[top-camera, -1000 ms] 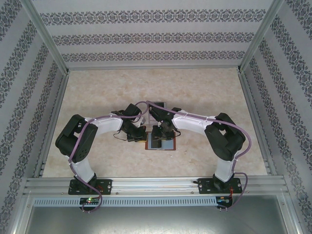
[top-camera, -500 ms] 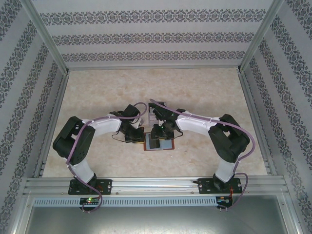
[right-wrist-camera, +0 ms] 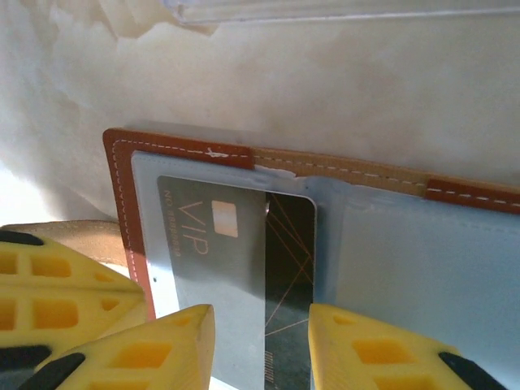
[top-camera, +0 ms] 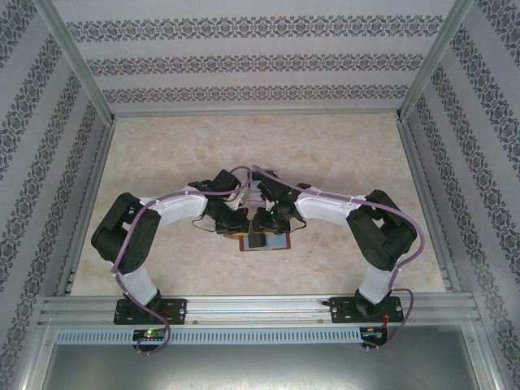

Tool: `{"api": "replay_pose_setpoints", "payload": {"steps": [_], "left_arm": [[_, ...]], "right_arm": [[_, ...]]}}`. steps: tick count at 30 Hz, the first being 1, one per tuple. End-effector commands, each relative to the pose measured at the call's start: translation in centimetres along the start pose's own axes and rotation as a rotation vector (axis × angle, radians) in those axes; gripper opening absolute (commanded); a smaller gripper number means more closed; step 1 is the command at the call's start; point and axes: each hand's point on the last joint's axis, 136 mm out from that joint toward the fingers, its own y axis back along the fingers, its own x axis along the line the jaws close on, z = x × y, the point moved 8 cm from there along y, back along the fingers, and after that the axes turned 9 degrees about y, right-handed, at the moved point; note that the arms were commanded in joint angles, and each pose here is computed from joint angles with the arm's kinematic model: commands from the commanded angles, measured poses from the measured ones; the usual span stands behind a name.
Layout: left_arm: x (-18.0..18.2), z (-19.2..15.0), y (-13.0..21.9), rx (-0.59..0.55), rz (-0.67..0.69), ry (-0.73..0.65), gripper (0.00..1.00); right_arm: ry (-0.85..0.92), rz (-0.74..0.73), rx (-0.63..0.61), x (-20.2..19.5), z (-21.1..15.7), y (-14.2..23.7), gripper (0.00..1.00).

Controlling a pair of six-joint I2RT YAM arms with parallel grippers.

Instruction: Take the credit cards out of the card holder

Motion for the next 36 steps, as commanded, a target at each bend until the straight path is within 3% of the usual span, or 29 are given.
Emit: {"api": "replay_pose_setpoints", "payload": {"steps": [1,14,36], "left_arm": [[0.3,-0.2,-0.9,0.033,0.029,0.001,0.04],[2.4,-0.3,-2.1,0.063,0.178,0.001,0.02],[3.0,-0.2,-2.8,0.086,0.204,0.007,0.02]], "right_arm": [[-0.013,0.002,-0.005,-0.4,-0.2,0.5,0.35],[-0.018,0.023,0.014,-0.9,-0.3,-0.1,0.34],[-0.029,0.260,-0.034,-1.1,-0.4,-0.1,0.21]]}}
